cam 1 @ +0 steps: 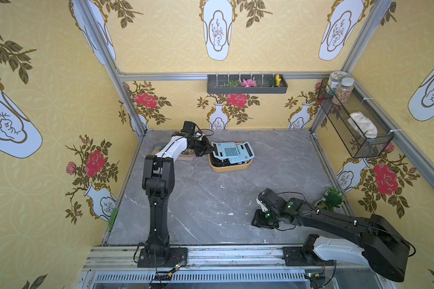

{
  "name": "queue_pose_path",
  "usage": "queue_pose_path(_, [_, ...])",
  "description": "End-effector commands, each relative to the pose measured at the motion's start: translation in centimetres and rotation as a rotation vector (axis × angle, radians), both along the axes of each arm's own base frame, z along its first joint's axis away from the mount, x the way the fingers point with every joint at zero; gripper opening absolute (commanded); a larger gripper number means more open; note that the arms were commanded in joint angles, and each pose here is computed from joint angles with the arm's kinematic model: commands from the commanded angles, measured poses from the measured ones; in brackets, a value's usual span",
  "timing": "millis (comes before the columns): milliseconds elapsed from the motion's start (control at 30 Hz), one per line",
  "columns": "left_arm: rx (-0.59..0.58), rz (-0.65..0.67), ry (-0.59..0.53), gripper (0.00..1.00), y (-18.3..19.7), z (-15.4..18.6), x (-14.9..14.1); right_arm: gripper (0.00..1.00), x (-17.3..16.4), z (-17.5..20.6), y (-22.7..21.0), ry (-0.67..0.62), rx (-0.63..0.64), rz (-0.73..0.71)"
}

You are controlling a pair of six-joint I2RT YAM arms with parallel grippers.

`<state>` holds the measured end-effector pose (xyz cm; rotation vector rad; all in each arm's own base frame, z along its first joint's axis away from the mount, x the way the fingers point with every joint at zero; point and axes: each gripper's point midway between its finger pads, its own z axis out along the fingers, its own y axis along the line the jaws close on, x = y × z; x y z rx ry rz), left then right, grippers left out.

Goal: Put the calculator in the storage box
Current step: Place the calculator in the storage box.

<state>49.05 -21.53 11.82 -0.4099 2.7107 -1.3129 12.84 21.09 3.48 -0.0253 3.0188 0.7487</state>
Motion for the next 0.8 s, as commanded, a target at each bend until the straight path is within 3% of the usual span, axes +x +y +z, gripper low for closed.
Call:
queue_pose_path(0, [-0.02,-0.018,-0.002,0.15,-0.21,-0.34,0.0,0.37,0.49,0.33,0.57,-0.026,0.017,0.017])
queue_pose_path(767, [0.006,-0.022,0.006,0.34,0.4,-0.5,-0.21,0.4,0.37,0.07,0.28,-0.019,0.007,0.009])
